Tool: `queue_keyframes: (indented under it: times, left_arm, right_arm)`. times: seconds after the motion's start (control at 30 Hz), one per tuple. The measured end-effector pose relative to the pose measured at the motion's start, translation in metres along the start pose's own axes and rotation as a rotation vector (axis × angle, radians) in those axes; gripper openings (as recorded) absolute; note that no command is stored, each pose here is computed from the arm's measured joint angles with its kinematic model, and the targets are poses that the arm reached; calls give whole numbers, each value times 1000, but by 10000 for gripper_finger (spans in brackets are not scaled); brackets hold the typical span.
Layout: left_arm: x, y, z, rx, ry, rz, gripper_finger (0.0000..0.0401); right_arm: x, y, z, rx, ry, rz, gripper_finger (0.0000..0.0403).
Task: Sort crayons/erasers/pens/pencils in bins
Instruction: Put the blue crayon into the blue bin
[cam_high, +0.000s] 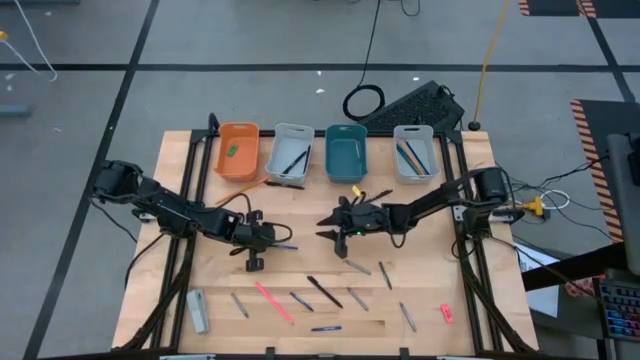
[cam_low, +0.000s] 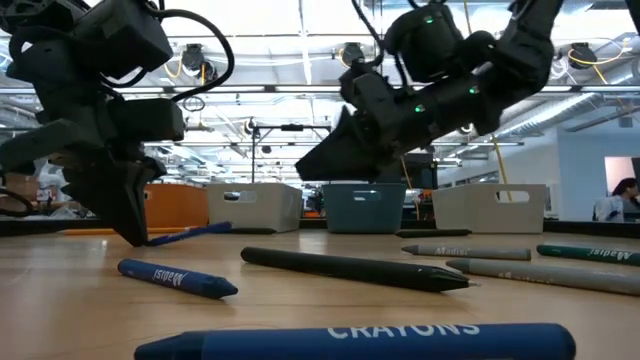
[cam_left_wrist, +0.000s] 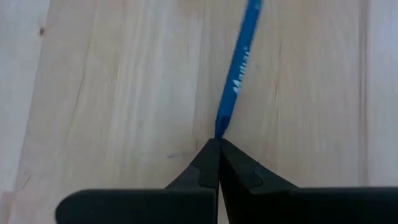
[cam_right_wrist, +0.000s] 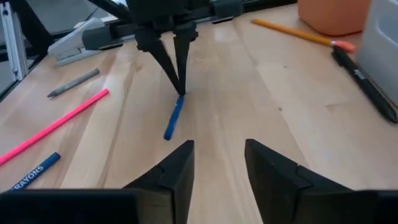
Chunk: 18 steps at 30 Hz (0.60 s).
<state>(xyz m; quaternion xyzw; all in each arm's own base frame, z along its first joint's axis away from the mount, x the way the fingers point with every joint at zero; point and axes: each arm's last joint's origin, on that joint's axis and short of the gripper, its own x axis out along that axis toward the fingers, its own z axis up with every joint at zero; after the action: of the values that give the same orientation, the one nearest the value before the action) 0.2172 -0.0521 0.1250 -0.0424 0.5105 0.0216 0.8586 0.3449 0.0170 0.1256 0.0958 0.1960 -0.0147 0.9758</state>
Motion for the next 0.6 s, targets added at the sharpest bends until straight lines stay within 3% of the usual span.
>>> queue_keyframes:
  times: [0.4,0.6]
  left_arm:
    - [1,0,1,15,-17,-2,5]
    - [0,-3,0,55,-21,-7,5]
  right_arm:
    - [42,4,-3,7,112,26,177]
    - [43,9,-2,8,117,34,191]
